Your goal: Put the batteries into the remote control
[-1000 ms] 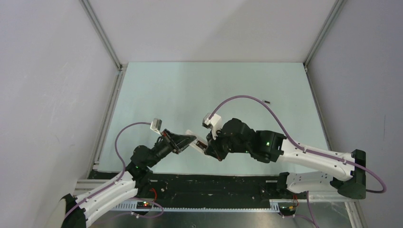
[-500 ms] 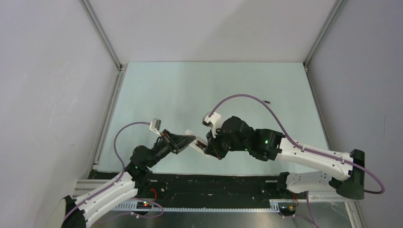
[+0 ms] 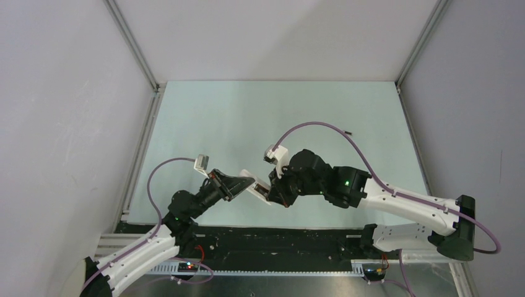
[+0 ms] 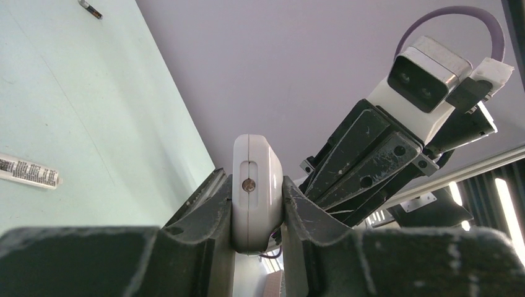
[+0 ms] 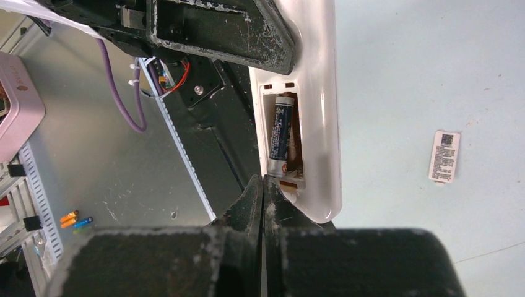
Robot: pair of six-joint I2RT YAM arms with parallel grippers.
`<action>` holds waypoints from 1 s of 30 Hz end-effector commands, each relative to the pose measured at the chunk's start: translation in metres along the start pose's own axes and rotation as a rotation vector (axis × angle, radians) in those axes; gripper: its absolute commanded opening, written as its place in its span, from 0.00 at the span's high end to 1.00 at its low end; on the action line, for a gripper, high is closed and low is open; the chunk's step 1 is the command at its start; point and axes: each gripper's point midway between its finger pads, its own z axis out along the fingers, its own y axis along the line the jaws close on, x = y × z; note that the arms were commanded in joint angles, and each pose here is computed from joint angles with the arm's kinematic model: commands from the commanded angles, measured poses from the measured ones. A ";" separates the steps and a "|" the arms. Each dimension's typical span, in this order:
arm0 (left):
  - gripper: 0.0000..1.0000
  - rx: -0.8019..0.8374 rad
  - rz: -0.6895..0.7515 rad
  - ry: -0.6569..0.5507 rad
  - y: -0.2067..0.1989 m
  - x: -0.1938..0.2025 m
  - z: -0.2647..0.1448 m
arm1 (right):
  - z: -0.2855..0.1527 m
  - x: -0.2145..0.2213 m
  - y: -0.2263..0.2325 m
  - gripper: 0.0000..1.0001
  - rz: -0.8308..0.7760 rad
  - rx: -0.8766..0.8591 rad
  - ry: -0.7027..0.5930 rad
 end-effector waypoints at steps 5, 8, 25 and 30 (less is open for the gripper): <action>1.00 0.222 0.054 0.094 -0.063 0.009 -0.005 | 0.006 -0.016 -0.016 1.00 0.004 0.059 -0.053; 1.00 0.245 0.066 0.108 -0.068 0.011 -0.007 | 0.006 -0.015 -0.019 1.00 0.007 0.062 -0.050; 1.00 0.321 0.125 0.144 -0.087 0.017 -0.014 | 0.016 -0.013 -0.030 1.00 0.065 0.049 -0.016; 1.00 0.334 0.141 0.157 -0.091 0.019 -0.014 | 0.021 -0.013 -0.034 1.00 0.102 0.034 -0.004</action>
